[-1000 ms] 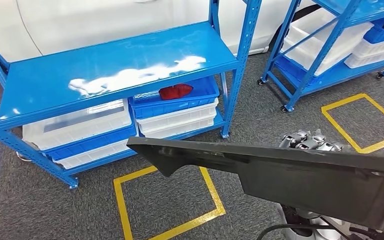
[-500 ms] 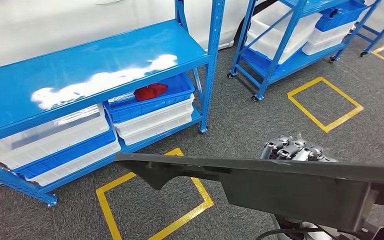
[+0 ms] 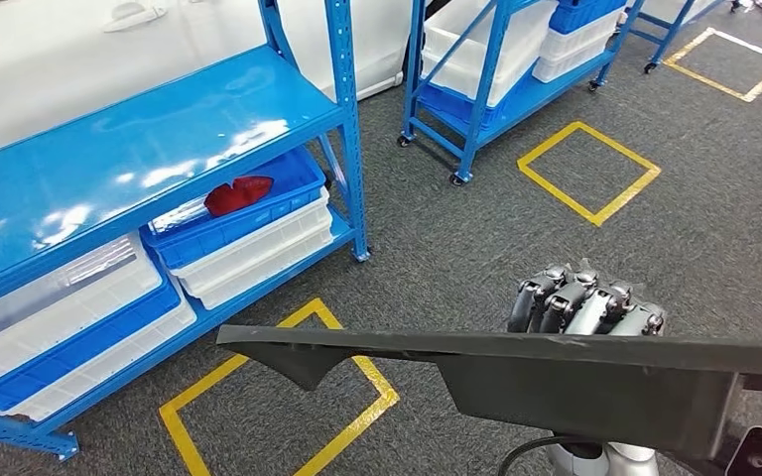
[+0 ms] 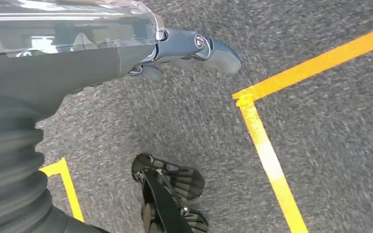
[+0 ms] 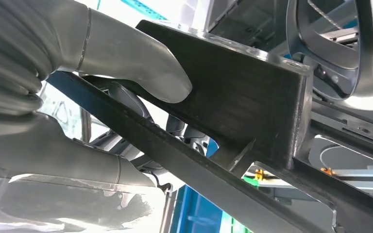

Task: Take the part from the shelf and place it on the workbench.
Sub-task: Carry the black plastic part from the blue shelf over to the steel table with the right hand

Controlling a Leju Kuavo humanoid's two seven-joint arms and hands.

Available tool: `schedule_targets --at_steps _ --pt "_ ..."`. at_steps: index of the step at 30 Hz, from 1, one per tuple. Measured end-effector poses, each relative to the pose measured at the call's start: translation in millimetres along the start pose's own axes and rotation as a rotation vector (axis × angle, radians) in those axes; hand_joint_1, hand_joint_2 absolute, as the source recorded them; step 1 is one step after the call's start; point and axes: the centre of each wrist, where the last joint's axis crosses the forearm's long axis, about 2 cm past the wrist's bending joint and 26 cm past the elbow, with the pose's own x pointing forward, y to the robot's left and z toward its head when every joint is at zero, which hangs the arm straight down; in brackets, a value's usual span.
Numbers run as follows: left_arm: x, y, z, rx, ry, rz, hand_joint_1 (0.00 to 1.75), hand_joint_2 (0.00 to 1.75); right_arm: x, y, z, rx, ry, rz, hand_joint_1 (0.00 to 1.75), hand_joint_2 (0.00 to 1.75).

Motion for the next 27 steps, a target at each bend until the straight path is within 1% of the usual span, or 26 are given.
schedule_targets --at_steps 7,12,17,27 --pt "1 7 -2 0.018 -0.01 0.017 0.0 1.75 3 -2 0 -0.009 -0.011 0.015 1.75 1.75" --pt "4 11 -3 0.027 -0.009 0.018 0.0 1.75 4 -5 -5 -0.03 -0.001 0.1 1.75 1.75" --pt "3 14 -3 0.037 0.006 0.018 0.0 1.75 1 2 -11 -0.067 -0.005 0.146 1.75 1.75" --pt "6 19 -5 0.035 0.03 0.017 0.0 1.75 4 7 -20 -0.048 -0.029 0.163 1.75 1.75"
